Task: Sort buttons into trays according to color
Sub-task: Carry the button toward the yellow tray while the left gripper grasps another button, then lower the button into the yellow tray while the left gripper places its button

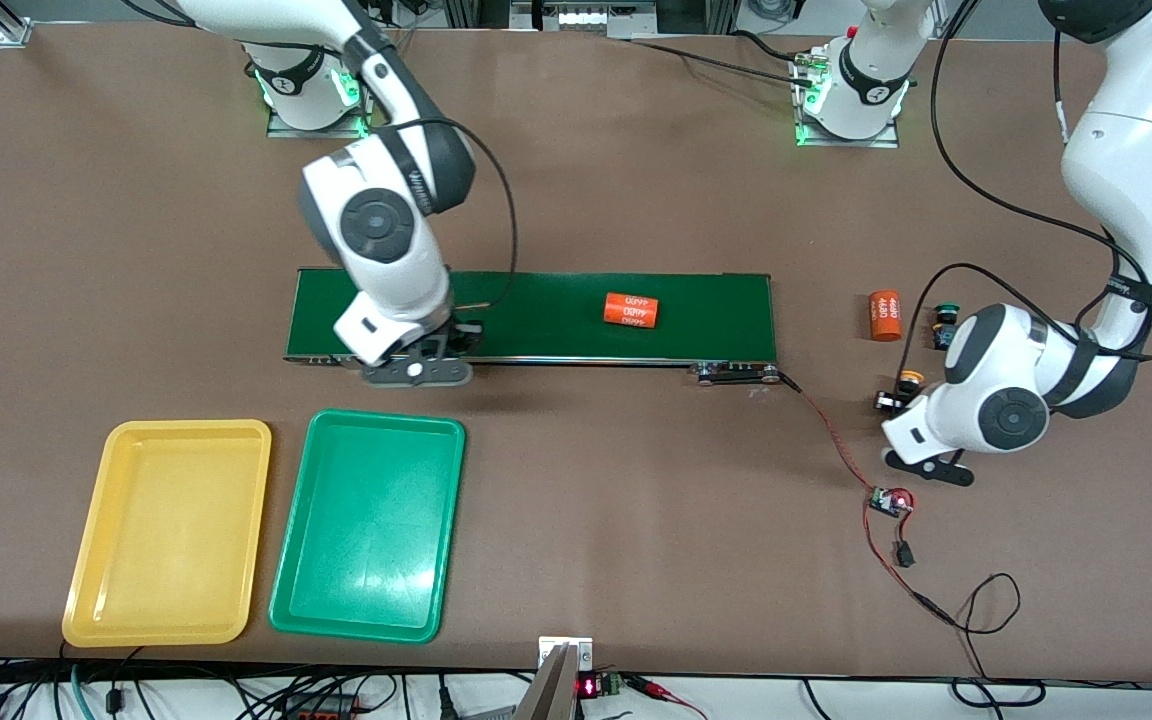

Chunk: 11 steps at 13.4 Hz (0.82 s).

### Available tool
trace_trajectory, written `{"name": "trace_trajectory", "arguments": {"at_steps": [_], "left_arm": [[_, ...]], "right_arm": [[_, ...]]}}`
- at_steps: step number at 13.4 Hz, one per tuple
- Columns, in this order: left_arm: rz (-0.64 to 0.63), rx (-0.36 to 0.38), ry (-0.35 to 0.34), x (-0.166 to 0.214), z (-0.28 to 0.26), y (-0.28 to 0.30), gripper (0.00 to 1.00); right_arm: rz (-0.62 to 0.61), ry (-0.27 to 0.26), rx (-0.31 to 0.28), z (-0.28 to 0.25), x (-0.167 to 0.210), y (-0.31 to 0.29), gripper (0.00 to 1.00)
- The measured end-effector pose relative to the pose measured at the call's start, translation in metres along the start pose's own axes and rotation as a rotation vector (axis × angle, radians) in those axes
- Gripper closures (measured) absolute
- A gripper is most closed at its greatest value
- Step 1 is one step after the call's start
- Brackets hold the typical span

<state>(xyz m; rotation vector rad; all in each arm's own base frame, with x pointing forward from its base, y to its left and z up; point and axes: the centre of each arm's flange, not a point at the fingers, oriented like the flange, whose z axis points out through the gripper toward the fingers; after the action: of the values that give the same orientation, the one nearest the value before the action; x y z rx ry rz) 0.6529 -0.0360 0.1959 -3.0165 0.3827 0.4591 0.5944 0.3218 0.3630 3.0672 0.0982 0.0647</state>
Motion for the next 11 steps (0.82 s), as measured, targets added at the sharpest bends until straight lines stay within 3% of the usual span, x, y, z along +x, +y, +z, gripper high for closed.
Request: {"name": "trace_trajectory", "arguments": {"at_steps": [3,6,11], "left_arm": [[-0.059,-0.086,-0.028,-0.006,-0.052,0.068,0.58],[-0.110,-0.095,-0.090,-0.029,-0.093,0.137,0.58],[-0.157,-0.102,-0.084,-0.047,-0.083,0.252,0.58]], "right_arm": [[-0.014,-0.016,-0.018,-0.007,0.028,0.081,0.58],[-0.007,-0.046,-0.025,-0.012,0.045,0.173,0.58],[-0.054,-0.066,-0.022,0.005,0.056,0.310,0.58]]}}
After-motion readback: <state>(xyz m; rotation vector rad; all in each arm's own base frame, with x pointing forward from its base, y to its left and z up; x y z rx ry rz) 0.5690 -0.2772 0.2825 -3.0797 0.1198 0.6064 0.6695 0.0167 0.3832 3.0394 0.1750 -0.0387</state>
